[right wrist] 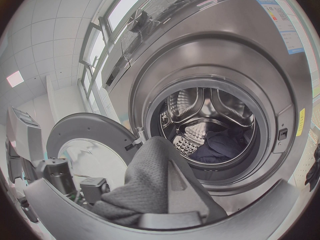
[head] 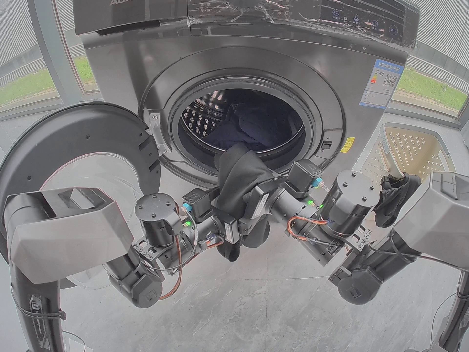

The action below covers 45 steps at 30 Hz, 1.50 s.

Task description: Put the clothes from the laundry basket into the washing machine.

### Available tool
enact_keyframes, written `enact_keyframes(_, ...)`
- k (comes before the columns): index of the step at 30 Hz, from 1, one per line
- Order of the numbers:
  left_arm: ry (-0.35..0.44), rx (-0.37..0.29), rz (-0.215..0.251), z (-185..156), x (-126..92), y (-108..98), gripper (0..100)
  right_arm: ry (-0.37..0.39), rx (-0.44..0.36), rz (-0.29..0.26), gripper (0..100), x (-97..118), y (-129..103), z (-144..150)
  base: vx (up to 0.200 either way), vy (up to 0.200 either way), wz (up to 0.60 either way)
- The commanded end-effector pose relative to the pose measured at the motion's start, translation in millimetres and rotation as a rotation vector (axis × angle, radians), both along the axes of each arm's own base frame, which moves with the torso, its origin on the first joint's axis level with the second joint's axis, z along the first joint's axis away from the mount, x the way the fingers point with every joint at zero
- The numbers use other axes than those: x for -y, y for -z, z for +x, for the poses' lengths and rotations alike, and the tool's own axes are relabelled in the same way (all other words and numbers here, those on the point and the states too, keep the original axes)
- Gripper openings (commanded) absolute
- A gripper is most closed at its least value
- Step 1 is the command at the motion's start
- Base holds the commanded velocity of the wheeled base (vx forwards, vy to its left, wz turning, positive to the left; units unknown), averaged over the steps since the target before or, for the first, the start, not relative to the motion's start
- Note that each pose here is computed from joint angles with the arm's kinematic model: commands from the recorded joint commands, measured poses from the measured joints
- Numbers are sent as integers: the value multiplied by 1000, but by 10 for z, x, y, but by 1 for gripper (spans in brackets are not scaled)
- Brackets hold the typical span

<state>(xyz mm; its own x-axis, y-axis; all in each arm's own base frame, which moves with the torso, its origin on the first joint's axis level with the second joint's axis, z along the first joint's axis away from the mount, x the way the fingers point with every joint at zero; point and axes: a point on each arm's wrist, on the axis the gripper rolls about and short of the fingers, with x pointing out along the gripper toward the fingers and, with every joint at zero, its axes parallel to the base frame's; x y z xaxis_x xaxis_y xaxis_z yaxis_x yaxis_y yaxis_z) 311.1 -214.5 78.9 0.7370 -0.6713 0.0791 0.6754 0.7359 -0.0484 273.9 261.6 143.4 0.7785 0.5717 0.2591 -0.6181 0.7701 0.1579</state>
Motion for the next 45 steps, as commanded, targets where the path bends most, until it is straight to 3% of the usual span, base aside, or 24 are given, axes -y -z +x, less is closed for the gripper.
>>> enact_keyframes(1,-7,1,-14,107,57,70,100,-17,5,8,0,10,-66,-107,0,0,0)
enact_keyframes(9,-35,3,-20,136,90,91,100,-23,-15,14,0,-15,-37,-187,0,0,0)
enact_keyframes(10,-35,1,-19,137,90,98,0,-23,-17,12,0,-12,-30,-189,0,0,0)
enact_keyframes(19,-53,13,-32,156,50,39,0,8,-9,25,0,125,-117,-168,0,0,0)
enact_keyframes(24,-112,36,-107,145,-42,-216,0,102,-45,22,0,426,-54,19,0,0,0)
enact_keyframes(29,-121,74,-137,76,-109,-427,0,154,-101,-7,0,594,113,109,0,0,0)
enact_keyframes(34,-111,87,-149,-28,-135,-544,0,149,-142,-38,0,552,297,139,0,0,0)
enact_keyframes(39,-112,84,-148,-92,-177,-579,0,113,-135,-39,0,466,297,62,0,0,0)
enact_keyframes(40,-112,85,-150,-104,-184,-591,0,106,-127,-33,100,453,275,44,0,0,0)
enact_keyframes(45,-136,90,-165,-167,-238,-668,0,63,-98,-14,100,432,118,-112,0,0,0)
